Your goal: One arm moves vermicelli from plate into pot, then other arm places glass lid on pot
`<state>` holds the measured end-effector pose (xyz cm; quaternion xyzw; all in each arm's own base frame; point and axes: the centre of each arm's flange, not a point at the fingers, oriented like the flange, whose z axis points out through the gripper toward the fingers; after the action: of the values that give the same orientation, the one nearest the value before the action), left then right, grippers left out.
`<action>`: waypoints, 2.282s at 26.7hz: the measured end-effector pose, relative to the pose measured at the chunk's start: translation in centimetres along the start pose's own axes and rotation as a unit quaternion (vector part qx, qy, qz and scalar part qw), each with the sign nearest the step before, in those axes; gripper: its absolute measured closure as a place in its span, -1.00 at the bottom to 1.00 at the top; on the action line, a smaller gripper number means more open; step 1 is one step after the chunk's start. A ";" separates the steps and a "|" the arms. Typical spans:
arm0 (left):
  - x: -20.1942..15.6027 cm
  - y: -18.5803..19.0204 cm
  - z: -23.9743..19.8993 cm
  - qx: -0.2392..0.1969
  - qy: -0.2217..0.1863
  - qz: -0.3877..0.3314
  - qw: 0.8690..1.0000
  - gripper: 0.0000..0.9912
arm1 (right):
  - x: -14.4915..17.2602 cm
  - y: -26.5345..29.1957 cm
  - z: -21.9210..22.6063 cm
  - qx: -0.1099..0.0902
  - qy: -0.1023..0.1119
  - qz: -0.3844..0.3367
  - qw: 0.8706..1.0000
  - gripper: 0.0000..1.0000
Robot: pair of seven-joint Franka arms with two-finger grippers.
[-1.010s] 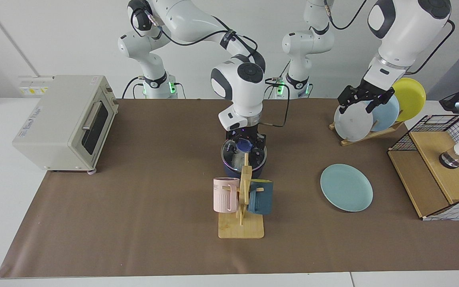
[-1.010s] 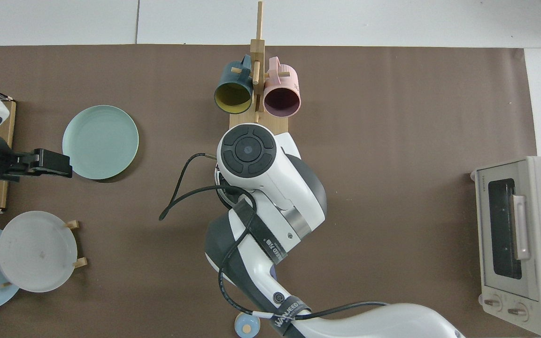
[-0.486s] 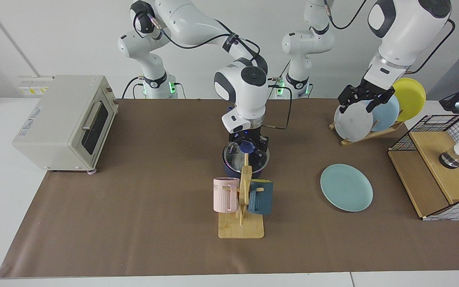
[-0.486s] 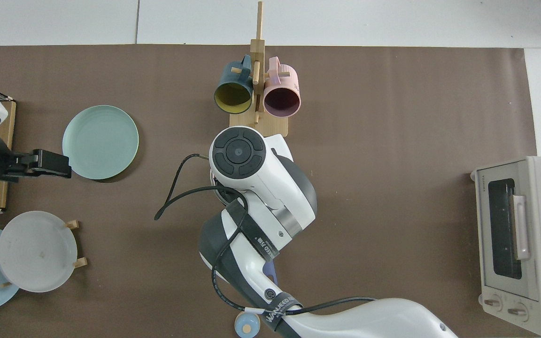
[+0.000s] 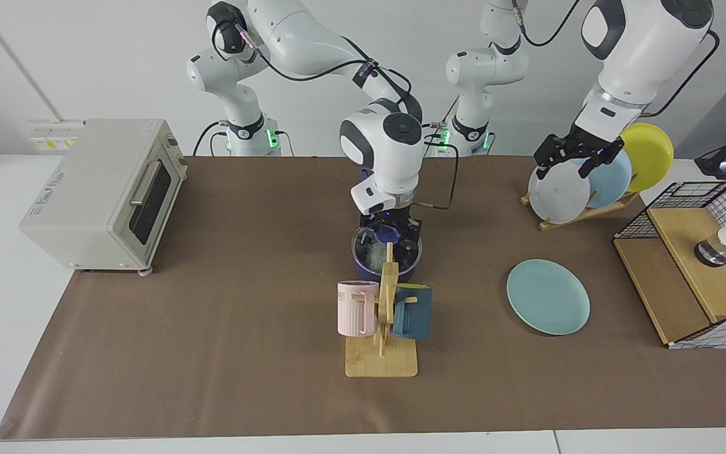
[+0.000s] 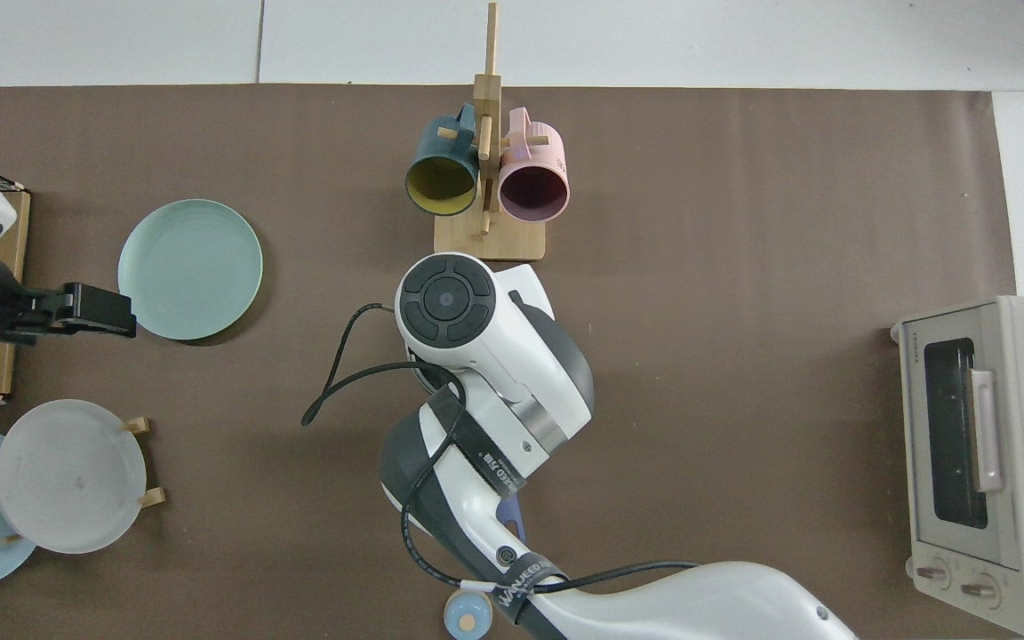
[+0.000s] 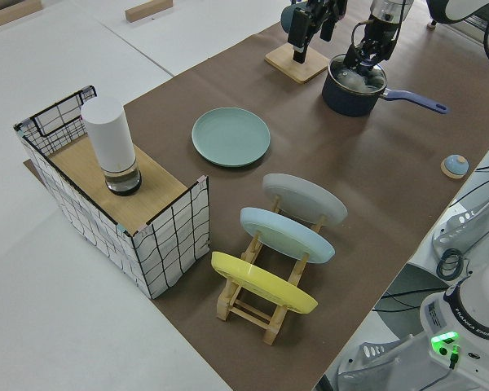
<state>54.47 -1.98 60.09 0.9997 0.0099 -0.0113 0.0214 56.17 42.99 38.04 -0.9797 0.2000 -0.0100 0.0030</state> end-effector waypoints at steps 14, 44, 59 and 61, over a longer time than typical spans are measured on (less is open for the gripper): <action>0.0 0.0 -0.1 0.000 0.001 0.000 1.000 -1.00 | -0.4 0.0 0.1 -0.002 -0.001 -0.001 1.000 0.09; 0.0 -0.4 -0.1 0.000 0.001 -0.004 1.000 -1.00 | 8.2 9.2 -15.0 0.024 0.021 -0.057 0.998 -1.00; 0.6 -2.5 -0.7 0.002 0.028 -0.022 0.999 -1.00 | 17.2 27.7 -17.3 0.003 0.006 -0.186 0.982 -1.00; 0.6 -2.5 -0.7 0.002 0.029 -0.022 0.999 -1.00 | 17.5 29.6 -18.0 0.001 0.005 -0.197 0.980 -1.00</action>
<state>55.05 0.57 60.65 0.9992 0.0323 0.0171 0.0188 60.29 8.83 56.08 -0.9999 0.0034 -0.0156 0.0014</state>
